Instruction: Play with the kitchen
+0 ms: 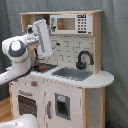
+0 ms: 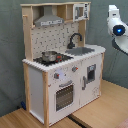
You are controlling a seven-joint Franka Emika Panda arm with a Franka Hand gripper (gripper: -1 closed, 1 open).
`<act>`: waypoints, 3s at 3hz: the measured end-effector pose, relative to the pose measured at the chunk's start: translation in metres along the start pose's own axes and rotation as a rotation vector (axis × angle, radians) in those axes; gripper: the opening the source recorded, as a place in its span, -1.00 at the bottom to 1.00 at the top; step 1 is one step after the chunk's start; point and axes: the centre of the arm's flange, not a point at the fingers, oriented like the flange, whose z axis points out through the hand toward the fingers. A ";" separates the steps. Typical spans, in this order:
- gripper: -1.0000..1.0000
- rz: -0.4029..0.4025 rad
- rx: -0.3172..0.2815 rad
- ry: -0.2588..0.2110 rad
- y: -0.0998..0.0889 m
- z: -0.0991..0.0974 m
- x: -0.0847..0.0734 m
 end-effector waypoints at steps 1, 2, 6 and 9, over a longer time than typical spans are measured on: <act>1.00 -0.001 -0.028 -0.015 0.000 0.028 -0.005; 1.00 0.007 -0.027 0.006 -0.008 0.046 -0.006; -1.00 0.109 -0.019 0.008 -0.018 0.084 -0.010; -1.00 0.182 0.004 0.117 -0.050 0.089 0.072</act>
